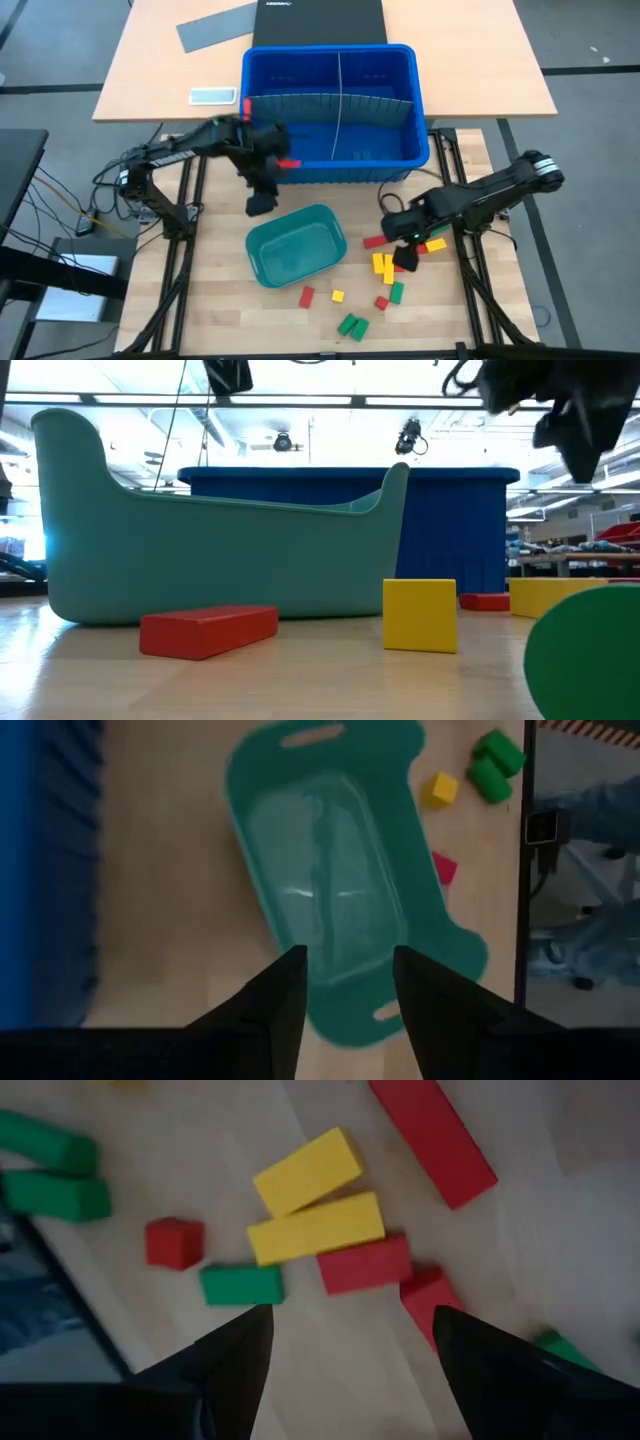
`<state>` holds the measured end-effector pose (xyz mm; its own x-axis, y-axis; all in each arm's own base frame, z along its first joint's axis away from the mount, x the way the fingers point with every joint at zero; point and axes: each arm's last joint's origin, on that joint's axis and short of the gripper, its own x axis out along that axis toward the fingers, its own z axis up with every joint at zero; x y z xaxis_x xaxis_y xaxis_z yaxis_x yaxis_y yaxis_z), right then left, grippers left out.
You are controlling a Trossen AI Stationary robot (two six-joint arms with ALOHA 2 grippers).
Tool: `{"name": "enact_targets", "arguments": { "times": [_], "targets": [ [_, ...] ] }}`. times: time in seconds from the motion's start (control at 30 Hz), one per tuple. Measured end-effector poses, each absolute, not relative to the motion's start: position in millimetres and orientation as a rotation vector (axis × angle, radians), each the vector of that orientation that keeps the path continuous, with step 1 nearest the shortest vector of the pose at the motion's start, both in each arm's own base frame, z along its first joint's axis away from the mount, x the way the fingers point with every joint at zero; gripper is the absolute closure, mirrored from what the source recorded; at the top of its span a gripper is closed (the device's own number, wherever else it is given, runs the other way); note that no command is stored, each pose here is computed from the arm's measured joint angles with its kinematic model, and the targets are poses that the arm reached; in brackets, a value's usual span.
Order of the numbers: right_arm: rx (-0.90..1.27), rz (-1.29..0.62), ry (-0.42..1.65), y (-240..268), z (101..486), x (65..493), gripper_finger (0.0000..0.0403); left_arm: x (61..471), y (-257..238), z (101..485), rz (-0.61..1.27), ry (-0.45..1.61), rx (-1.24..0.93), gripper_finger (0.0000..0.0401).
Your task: Sort Items/Unsort Items
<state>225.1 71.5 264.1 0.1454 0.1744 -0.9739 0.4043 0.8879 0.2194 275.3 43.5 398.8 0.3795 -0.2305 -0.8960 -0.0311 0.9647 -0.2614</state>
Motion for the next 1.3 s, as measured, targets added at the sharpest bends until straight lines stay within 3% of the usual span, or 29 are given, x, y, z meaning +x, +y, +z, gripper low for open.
{"name": "enact_targets", "arguments": {
  "times": [0.23, 0.4, 0.7, 0.83, 1.1, 1.3],
  "targets": [
    [0.551, -0.184, 1.279, 59.2, 297.7, 194.2, 0.0131, 298.3, 23.4, 328.6, -0.118, 1.251, -0.288, 0.0242],
    [0.601, -0.25, 1.185, 53.8, 309.3, 182.0, 0.0132, 298.7, 23.5, 280.3, 0.041, 1.319, -0.207, 0.0242],
    [0.608, -0.29, 1.148, 52.5, 310.9, 181.4, 0.0134, 294.8, 25.3, 229.9, 0.138, 1.332, -0.203, 0.0243],
    [0.611, -0.294, 1.138, 52.5, 311.2, 182.0, 0.0138, 280.9, 24.6, 214.8, 0.2, 1.45, -0.239, 0.0265],
    [0.601, -0.31, 1.098, 52.0, 312.1, 184.4, 0.0144, 252.3, 9.0, 213.9, 0.184, 1.646, -0.242, 0.0372],
    [0.61, -0.292, 1.017, 53.5, 315.1, 192.1, 0.0142, 239.8, 2.8, 228.4, 0.13, 1.718, -0.286, 0.0376]
  ]
}}
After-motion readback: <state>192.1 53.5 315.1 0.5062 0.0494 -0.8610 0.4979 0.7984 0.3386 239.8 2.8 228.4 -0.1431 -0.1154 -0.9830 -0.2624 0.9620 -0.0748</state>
